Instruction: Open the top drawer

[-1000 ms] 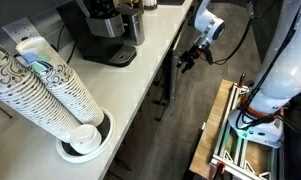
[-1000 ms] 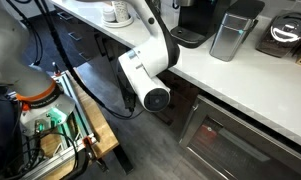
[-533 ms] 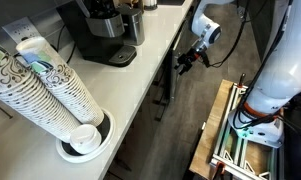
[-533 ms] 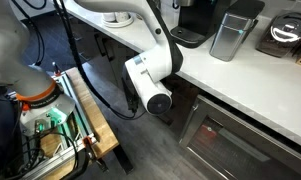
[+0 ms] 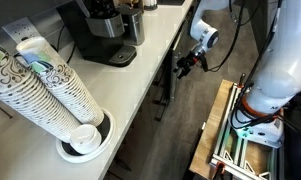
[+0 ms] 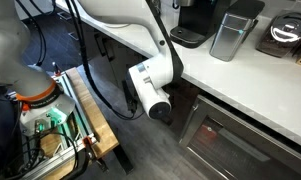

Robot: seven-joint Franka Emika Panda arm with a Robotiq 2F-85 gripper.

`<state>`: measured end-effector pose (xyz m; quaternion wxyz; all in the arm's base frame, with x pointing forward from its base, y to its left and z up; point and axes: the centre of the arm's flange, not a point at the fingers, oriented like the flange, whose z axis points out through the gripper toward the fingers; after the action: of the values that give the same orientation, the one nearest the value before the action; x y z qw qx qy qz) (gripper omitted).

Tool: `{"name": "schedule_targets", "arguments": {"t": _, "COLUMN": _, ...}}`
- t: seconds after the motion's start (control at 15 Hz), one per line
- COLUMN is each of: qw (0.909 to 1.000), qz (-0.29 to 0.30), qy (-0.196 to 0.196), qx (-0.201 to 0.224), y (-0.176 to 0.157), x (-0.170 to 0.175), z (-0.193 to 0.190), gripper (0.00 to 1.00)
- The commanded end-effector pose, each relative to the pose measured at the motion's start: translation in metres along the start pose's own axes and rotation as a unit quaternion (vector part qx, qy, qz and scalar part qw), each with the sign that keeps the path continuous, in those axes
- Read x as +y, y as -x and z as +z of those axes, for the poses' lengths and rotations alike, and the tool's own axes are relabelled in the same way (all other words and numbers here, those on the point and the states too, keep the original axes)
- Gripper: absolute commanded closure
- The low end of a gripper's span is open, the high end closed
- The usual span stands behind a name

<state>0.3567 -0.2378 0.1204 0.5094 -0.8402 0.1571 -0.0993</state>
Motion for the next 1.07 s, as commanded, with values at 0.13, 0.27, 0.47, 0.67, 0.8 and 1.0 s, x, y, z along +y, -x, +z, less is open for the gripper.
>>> {"name": "schedule_targets", "arguments": {"t": 0.13, "qw": 0.9945, "qz": -0.015, "qy": -0.084, "qx": 0.06, "y": -0.016, "x": 0.045, "z": 0.014, "gripper": 0.0}}
{"name": "schedule_targets", "arguments": {"t": 0.27, "qw": 0.9911, "qz": -0.029, "qy": -0.105, "qx": 0.076, "y": -0.021, "x": 0.053, "z": 0.019, "gripper": 0.0}}
{"name": "schedule_targets", "arguments": {"t": 0.47, "qw": 0.9853, "qz": -0.048, "qy": -0.125, "qx": 0.106, "y": -0.028, "x": 0.066, "z": 0.025, "gripper": 0.0}}
{"name": "schedule_targets", "arguments": {"t": 0.67, "qw": 0.9794, "qz": -0.057, "qy": -0.138, "qx": 0.137, "y": -0.035, "x": 0.078, "z": 0.033, "gripper": 0.0}}
{"name": "schedule_targets", "arguments": {"t": 0.8, "qw": 0.9762, "qz": -0.061, "qy": -0.146, "qx": 0.148, "y": -0.04, "x": 0.084, "z": 0.036, "gripper": 0.0}}
{"name": "schedule_targets", "arguments": {"t": 1.0, "qw": 0.9696, "qz": -0.063, "qy": -0.163, "qx": 0.171, "y": -0.046, "x": 0.092, "z": 0.038, "gripper": 0.0}}
